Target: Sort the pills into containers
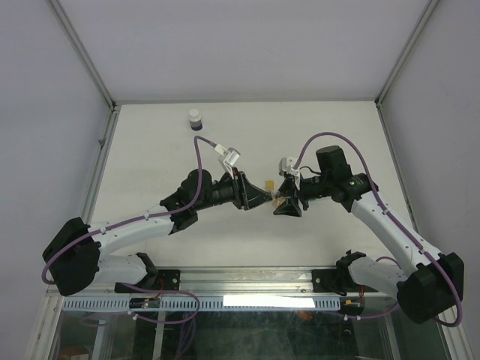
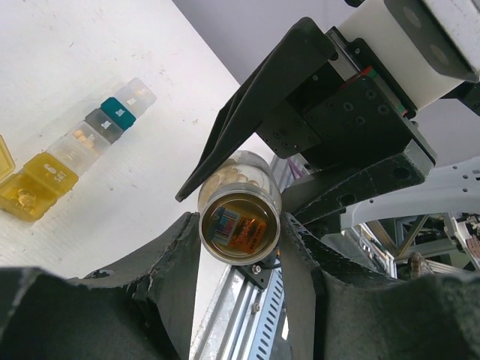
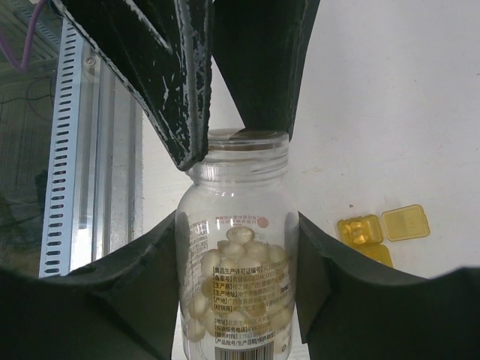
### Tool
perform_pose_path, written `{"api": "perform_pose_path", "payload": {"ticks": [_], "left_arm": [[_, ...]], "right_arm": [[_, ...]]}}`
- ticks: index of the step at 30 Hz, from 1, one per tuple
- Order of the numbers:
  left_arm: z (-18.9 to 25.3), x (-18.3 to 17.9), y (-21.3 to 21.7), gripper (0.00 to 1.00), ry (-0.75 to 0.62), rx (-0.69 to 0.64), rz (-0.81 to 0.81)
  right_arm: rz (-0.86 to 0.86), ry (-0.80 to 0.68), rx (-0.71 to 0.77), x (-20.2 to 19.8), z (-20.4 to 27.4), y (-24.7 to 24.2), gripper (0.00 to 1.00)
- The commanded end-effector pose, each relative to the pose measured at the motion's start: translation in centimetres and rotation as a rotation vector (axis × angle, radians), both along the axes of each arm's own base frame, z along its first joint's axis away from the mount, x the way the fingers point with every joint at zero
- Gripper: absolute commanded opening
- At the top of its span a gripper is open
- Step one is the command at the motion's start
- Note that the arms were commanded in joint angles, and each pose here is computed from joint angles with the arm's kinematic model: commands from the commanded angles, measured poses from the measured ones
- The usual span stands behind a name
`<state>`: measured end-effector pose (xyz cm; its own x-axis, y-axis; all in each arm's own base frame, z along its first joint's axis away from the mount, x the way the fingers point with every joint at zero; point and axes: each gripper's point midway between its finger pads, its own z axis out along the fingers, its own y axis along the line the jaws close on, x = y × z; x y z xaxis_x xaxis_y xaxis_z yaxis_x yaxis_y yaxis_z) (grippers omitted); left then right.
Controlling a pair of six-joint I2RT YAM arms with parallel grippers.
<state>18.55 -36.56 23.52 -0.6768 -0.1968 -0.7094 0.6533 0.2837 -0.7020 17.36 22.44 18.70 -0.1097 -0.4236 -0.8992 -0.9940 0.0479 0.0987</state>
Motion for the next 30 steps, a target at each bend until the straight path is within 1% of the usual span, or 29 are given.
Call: {"api": "perform_pose_path", "payload": {"ticks": [1,4,6,8,12,14,15,17,18,19,22,23,25,28,30], "left_arm": [[2.9,-1.1,-1.1,0.35,-0.061,-0.059,-0.085],[2.4,-1.5,-1.2,0.34,-0.103,-0.033,-0.123],[2.2,-2.4,-1.3,0.32,-0.208,-0.025,-0.199],[1.9,-4.4,-1.1,0.31,-0.425,-0.041,-0.339],[0.0,-5.8,-0.7,0.32,-0.793,-0.025,-0.485],[-0.3,-5.5,-0.9,0.33,-0.910,-0.008,-0.518],[0.1,-4.9,-1.1,0.35,-0.942,-0.001,-0.522],[0.8,-3.4,-1.3,0.35,-0.946,0.012,-0.505],[1.2,-2.8,-1.2,0.40,-0.936,0.013,-0.496],[1.8,-2.0,-1.1,0.47,-0.937,0.009,-0.461],[3.6,-0.9,-0.5,0.75,-0.959,-0.023,-0.355],[4.2,-0.7,-0.2,0.82,-0.965,-0.035,-0.319],[5.1,-0.2,0.2,0.89,-0.958,-0.048,-0.262],[5.7,0.5,1.0,0.98,-0.901,-0.062,-0.175],[5.9,0.3,1.7,0.99,-0.852,-0.097,-0.138]], "right_arm": [[0.022,-0.081,0.059,0.8,2.4,0.7,0.00],[0.021,-0.081,0.059,0.8,2.4,0.7,0.00],[0.022,-0.076,0.061,0.7,2.4,0.7,0.00],[0.028,-0.074,0.067,0.6,2.6,0.8,0.00],[0.035,-0.059,0.074,0.4,2.6,0.9,0.00],[0.036,-0.061,0.075,0.4,2.6,0.9,0.00],[0.036,-0.060,0.075,0.4,2.6,0.9,0.00],[0.035,-0.061,0.074,0.4,2.6,0.9,0.00],[0.035,-0.062,0.074,0.4,2.6,0.8,0.00],[0.035,-0.063,0.074,0.4,2.7,0.8,0.00],[0.037,-0.067,0.078,0.3,2.8,0.8,0.00],[0.039,-0.066,0.078,0.3,2.8,0.9,0.00],[0.038,-0.069,0.079,0.3,2.9,0.8,0.00],[0.037,-0.072,0.076,0.2,2.8,0.8,0.00],[0.037,-0.076,0.075,0.2,2.9,0.8,0.00]]}}
